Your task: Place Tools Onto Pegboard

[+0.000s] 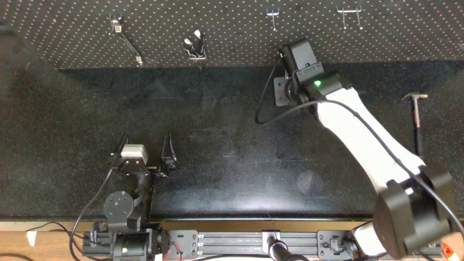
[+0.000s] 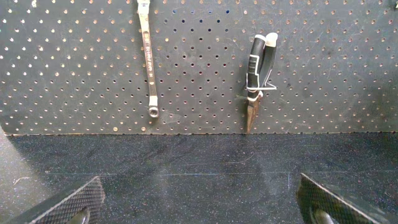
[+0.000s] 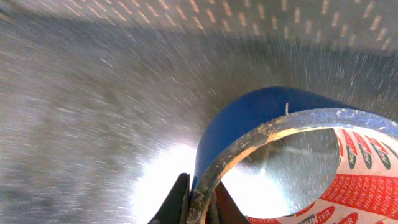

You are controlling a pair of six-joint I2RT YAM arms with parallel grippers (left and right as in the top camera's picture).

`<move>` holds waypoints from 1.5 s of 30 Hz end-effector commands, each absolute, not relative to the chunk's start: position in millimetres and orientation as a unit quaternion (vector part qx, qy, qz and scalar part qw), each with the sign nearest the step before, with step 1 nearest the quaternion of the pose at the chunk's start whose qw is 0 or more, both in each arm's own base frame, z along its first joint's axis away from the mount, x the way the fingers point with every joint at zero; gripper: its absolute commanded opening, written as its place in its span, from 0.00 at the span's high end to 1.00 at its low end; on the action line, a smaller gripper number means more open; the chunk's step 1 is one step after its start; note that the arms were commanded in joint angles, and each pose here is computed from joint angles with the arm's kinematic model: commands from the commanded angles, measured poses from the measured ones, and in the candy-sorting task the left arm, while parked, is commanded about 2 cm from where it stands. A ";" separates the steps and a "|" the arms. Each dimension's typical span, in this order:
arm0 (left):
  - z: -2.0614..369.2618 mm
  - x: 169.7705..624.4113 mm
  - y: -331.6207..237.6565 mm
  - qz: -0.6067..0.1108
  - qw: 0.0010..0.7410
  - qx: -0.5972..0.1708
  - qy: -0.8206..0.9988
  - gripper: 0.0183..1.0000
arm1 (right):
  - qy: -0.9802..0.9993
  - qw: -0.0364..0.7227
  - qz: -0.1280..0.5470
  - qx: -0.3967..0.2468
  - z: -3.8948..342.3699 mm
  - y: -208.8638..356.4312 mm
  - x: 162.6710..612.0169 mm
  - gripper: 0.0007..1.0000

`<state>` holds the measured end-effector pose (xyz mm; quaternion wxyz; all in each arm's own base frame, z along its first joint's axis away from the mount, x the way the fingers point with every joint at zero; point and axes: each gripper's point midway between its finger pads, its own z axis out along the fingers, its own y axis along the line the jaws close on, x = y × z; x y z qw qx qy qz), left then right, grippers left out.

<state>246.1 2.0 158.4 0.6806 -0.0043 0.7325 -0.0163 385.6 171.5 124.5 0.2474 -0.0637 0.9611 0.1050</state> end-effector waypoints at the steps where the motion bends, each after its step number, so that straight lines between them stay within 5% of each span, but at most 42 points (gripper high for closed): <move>1: 157.2 246.0 2.1 -0.017 0.681 -0.007 0.732 0.01 | 0.924 0.341 0.154 -0.076 209.1 190.0 377.8 0.92; 8: 157.3 246.0 2.1 -0.017 0.681 -0.007 0.732 0.01 | 0.868 0.444 0.203 -0.094 273.8 213.6 385.7 0.93; 21: 157.2 246.0 2.1 -0.017 0.681 -0.007 0.732 0.00 | 0.830 0.508 0.212 -0.087 322.4 205.6 380.4 0.93; 45: 157.2 246.0 2.1 -0.017 0.681 -0.007 0.732 0.00 | 0.828 0.518 0.180 -0.114 268.7 232.8 441.0 0.93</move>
